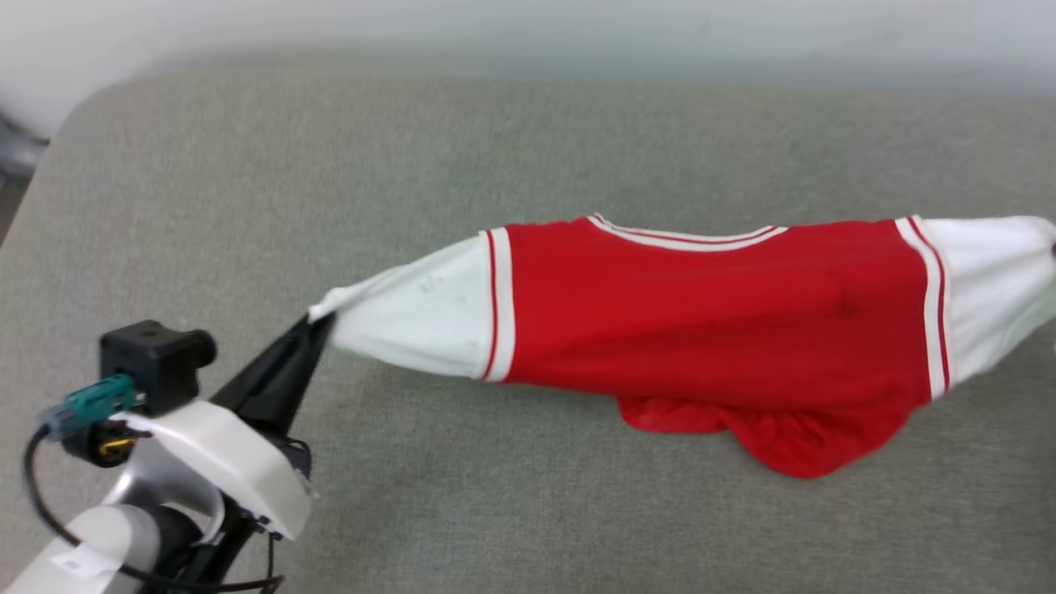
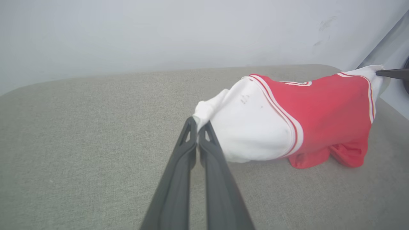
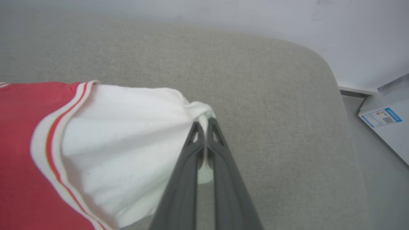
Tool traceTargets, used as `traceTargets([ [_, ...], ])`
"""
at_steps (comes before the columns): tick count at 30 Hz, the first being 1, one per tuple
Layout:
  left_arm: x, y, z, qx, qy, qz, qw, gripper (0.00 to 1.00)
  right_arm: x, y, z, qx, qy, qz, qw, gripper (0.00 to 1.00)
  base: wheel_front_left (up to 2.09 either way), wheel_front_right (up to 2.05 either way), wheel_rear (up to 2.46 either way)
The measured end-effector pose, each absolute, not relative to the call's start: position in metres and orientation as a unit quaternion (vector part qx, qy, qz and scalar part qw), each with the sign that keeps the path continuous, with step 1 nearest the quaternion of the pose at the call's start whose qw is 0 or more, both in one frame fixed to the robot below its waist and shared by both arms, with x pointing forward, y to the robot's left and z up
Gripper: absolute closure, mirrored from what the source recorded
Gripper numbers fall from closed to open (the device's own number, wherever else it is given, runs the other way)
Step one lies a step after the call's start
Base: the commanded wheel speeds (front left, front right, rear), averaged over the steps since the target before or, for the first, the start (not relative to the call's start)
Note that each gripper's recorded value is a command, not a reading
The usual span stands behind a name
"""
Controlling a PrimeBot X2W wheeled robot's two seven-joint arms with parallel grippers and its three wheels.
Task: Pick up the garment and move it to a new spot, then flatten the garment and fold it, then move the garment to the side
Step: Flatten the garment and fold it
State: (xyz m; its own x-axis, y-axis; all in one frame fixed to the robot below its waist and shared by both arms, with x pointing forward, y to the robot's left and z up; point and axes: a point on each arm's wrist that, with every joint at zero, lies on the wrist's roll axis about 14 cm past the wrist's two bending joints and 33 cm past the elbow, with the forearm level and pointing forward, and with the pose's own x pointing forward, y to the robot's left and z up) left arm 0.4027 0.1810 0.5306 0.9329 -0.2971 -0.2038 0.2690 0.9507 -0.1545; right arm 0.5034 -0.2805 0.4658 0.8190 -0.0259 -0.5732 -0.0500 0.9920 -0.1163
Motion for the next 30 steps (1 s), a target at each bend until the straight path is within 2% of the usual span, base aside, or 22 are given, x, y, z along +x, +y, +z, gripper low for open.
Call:
traceTargets([
  [7, 0.395, 0.191, 0.580, -0.053, 0.027, -0.127, 0.990, 1.00, 0.495, -0.293, 0.565, -0.078, 0.156, -0.003, 0.985, 1.00, 0.00, 0.00, 0.00],
  [17, 0.382, 0.207, 0.663, -0.024, -0.114, -0.102, 0.988, 1.00, 0.458, -0.290, 0.672, -0.072, 0.003, -0.005, 0.997, 1.00, 0.00, 0.00, 0.00],
  [24, 0.380, 0.221, 0.719, -0.003, -0.203, -0.084, 0.976, 1.00, 0.442, -0.289, 0.723, -0.069, -0.069, -0.014, 0.995, 1.00, 0.00, 0.00, 0.00],
  [27, 0.386, 0.230, 0.752, 0.012, -0.246, -0.075, 0.966, 1.00, 0.446, -0.284, 0.742, -0.077, -0.091, -0.014, 0.993, 1.00, 0.00, 0.00, 0.00],
  [30, 0.396, 0.230, 0.763, 0.020, -0.250, -0.086, 0.964, 1.00, 0.456, -0.283, 0.756, -0.078, -0.107, -0.014, 0.991, 1.00, 0.00, 0.00, 0.00],
])
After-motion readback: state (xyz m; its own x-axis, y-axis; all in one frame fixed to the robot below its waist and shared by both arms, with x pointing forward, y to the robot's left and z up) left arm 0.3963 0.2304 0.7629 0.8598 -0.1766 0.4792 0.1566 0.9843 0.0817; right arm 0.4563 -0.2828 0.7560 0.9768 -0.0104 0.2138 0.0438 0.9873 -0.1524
